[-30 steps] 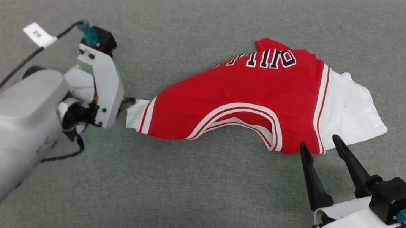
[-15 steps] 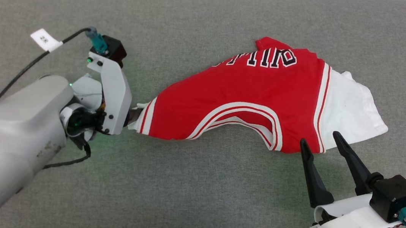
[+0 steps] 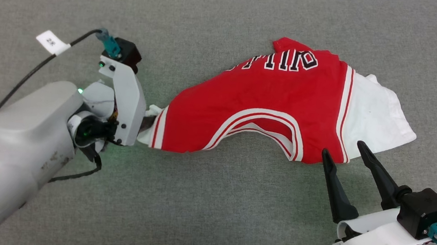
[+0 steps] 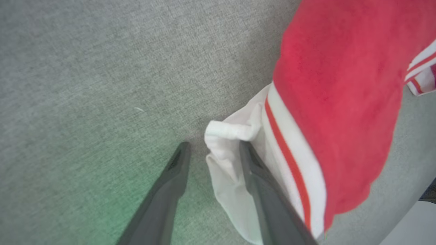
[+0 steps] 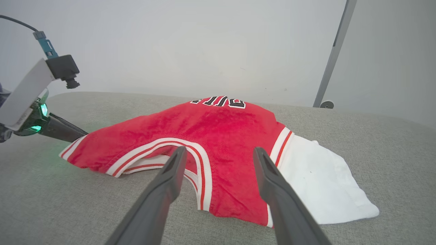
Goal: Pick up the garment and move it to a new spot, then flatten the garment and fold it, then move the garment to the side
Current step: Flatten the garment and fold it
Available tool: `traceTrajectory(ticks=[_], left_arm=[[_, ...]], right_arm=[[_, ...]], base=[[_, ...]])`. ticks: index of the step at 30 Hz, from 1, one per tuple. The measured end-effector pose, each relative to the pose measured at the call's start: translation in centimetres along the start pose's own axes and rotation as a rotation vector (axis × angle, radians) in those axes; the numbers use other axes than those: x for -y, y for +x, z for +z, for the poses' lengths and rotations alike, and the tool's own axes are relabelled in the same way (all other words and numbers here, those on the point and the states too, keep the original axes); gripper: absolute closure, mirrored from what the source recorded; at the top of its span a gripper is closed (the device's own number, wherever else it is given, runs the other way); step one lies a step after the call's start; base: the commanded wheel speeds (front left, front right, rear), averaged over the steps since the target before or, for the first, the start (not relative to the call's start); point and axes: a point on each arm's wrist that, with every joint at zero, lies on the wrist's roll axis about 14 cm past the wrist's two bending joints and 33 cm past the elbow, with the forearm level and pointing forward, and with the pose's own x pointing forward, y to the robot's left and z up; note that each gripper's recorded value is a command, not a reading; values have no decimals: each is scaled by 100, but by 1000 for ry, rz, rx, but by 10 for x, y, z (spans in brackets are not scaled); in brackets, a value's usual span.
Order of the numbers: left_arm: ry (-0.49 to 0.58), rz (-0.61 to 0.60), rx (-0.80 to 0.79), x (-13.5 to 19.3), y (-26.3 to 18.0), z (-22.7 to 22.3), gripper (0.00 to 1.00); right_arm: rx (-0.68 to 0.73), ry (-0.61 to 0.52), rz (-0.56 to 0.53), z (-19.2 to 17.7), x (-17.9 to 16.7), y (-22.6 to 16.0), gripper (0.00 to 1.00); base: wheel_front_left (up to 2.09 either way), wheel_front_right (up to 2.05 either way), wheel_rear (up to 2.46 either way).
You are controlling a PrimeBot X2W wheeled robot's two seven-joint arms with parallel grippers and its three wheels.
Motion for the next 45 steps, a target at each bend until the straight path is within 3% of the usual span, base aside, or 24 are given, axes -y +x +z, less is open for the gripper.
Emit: traceTrajectory(ticks=[7,13,18,25,30,37,39,40,45], left_arm=[[-3,-5,81,2,-9,15,100],[49,73,463,-12,-60,92,100],[31,130,643,-28,-101,111,100],[-150,203,428,-68,-90,7,100],[-275,142,294,-56,-75,-50,100],[-347,53,218,-35,-72,-72,100],[-354,35,218,-31,-74,-71,55],[-353,35,211,-31,-75,-73,0],[-313,98,237,-53,-92,-60,0]], right_arm=[[7,-1,-3,2,1,0,0],[15,-7,33,7,-9,3,0],[23,-14,70,13,-20,4,0],[29,-19,113,19,-34,4,0],[21,-25,126,19,-38,4,0],[26,-32,136,24,-41,3,0],[25,-32,138,24,-42,2,0],[27,-33,138,25,-42,1,0],[29,-31,134,26,-41,-1,0]], base=[[0,0,0],[0,0,0],[0,0,0],[0,0,0],[0,0,0],[0,0,0],[0,0,0],[0,0,0],[0,0,0]])
